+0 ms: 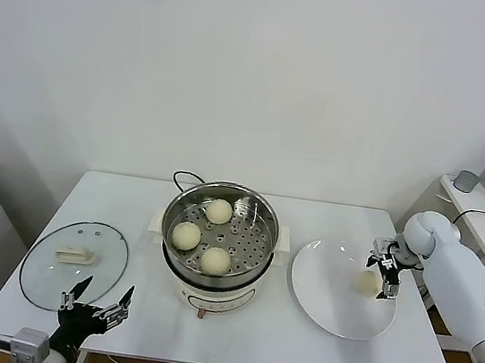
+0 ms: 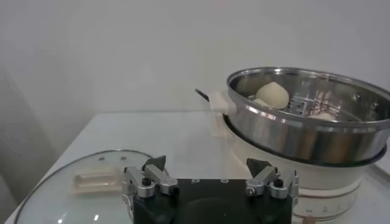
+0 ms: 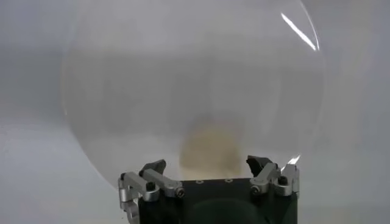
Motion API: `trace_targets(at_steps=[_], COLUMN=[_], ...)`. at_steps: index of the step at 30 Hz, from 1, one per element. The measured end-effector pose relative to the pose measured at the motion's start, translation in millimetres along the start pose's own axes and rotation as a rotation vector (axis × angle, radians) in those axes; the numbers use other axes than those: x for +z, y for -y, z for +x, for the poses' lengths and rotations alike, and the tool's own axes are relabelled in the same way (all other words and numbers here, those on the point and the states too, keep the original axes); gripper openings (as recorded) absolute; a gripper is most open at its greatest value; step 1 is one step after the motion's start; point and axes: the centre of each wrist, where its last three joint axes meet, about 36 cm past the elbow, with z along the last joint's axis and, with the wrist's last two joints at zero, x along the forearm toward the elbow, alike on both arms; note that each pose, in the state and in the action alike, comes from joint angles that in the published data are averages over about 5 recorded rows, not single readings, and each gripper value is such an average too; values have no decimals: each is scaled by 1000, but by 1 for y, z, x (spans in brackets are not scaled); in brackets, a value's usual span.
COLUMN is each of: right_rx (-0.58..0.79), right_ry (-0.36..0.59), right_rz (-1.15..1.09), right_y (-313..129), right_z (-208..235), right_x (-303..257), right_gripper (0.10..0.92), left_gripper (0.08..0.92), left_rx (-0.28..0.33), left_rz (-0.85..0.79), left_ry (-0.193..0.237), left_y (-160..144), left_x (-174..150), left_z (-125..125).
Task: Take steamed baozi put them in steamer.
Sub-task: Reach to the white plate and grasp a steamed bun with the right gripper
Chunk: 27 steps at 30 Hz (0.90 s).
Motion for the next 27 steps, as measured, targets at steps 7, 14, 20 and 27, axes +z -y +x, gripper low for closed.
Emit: trace_targets(at_steps=[7,14,20,27], right_rx=[-9,-9,-13,-14], right_ry=[-5,-15,-14,-9], right_rz=[-14,-29,-38,-41], right_y=[0,0,0,1], right_z=[-10,-15,-19,-20], right_x=[-2,1,1,0], right_gripper=[823,823,823,747], left_gripper=[823,823,823,823], left_rx=[-2,0,2,2], left_rz=[0,2,4,4], left_ry=[0,-2,-4,-4], left_y=[-1,0,0,0], left_x=[0,1,2,2], left_z=[0,-1,-2,-2])
